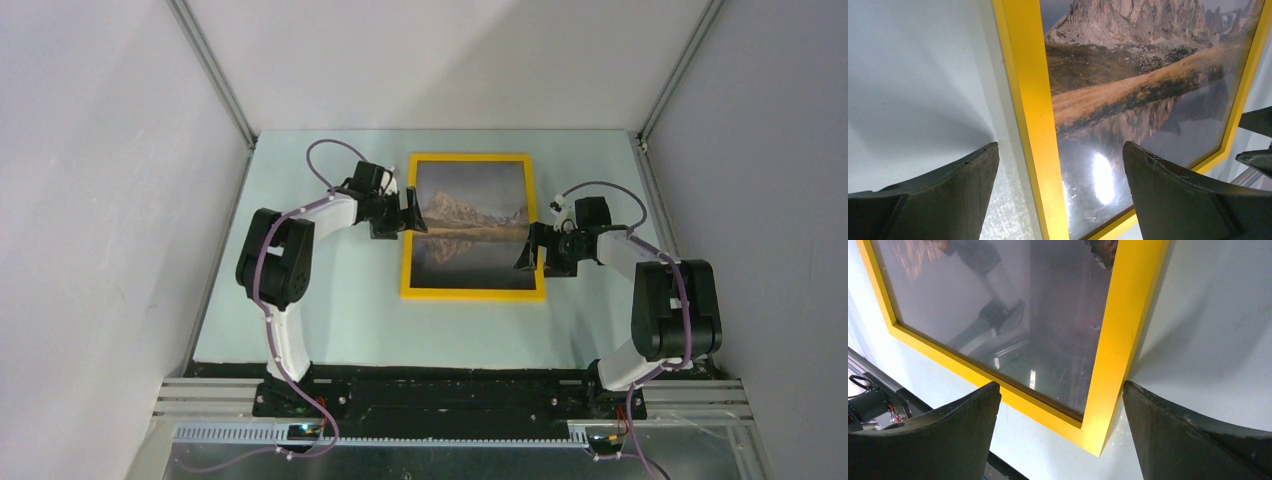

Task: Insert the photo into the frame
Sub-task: Turn over the photo frame at the center of the board.

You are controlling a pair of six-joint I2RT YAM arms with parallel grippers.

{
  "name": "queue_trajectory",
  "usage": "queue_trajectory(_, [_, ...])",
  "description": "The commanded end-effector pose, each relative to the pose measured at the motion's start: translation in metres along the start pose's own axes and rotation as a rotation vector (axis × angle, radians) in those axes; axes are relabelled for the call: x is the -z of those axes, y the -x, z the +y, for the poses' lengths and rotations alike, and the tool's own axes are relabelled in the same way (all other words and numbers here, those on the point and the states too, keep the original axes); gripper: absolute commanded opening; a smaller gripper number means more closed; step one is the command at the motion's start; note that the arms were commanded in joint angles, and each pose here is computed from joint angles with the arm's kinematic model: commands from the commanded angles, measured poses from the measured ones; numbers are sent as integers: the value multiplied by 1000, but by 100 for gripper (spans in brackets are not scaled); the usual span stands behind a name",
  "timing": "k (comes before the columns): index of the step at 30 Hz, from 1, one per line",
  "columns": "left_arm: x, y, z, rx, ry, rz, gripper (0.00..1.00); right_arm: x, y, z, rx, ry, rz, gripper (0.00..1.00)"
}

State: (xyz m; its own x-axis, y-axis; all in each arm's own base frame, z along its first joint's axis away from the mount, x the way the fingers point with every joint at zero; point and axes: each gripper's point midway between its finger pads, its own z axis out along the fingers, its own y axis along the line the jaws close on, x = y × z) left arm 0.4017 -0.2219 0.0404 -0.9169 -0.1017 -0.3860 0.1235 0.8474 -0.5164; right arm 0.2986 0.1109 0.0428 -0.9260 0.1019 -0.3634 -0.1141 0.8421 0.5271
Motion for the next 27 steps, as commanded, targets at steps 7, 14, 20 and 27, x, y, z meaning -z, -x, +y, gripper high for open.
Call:
queue_trajectory(7, [22, -20, -24, -69, -24, 3, 100, -6, 22, 30, 113, 82, 18, 93])
queue_trajectory(14, [33, -36, -28, -67, -60, 28, 99, -12, 14, 48, 180, 163, 81, 92])
queue_trajectory(20, [40, -53, -28, -100, -86, 74, 98, -10, -8, 62, 252, 222, 157, 91])
queue_trajectory(27, [53, -75, -28, -151, -124, 114, 99, -11, -32, 72, 324, 249, 240, 91])
